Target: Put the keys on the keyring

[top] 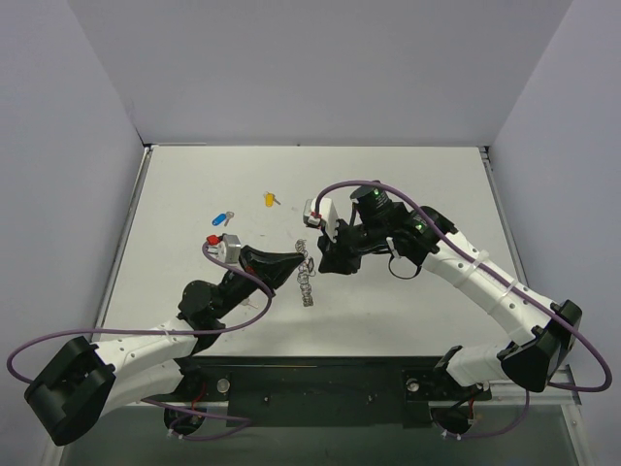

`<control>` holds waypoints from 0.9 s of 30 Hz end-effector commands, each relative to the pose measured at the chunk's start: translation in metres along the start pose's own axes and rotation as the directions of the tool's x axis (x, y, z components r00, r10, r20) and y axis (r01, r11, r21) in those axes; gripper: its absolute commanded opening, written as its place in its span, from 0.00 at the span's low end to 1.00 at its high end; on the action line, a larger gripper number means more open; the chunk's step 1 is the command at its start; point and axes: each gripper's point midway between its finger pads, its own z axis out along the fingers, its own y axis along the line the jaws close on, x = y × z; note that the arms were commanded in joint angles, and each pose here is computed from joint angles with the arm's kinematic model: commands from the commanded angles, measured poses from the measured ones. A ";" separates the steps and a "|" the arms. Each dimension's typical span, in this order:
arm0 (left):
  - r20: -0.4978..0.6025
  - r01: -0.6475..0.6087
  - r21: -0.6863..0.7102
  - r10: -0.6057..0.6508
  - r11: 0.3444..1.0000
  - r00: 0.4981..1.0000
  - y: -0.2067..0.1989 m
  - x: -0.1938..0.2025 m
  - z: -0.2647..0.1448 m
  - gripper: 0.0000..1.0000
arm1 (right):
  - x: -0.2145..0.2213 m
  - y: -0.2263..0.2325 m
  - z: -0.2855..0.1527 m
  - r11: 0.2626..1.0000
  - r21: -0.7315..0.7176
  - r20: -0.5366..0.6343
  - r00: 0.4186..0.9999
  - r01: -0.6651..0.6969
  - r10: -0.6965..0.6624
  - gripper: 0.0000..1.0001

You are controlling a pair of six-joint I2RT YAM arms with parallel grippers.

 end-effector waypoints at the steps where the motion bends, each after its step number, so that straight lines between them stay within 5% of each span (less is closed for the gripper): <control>1: 0.073 -0.007 0.060 0.003 0.998 0.997 -0.015 -0.023 0.006 0.00 | -0.004 0.003 -0.006 1.000 0.002 0.026 1.000 0.005 -0.005 0.12; 15: 0.040 -0.027 0.065 0.025 0.997 0.999 -0.015 -0.015 0.004 0.00 | -0.024 0.010 -0.010 0.993 -0.081 0.114 0.989 -0.083 0.092 0.34; 27: 0.024 -0.063 0.124 0.061 0.990 0.998 -0.025 -0.015 0.003 0.00 | -0.043 -0.011 -0.016 0.979 -0.070 0.225 0.953 -0.192 0.203 0.36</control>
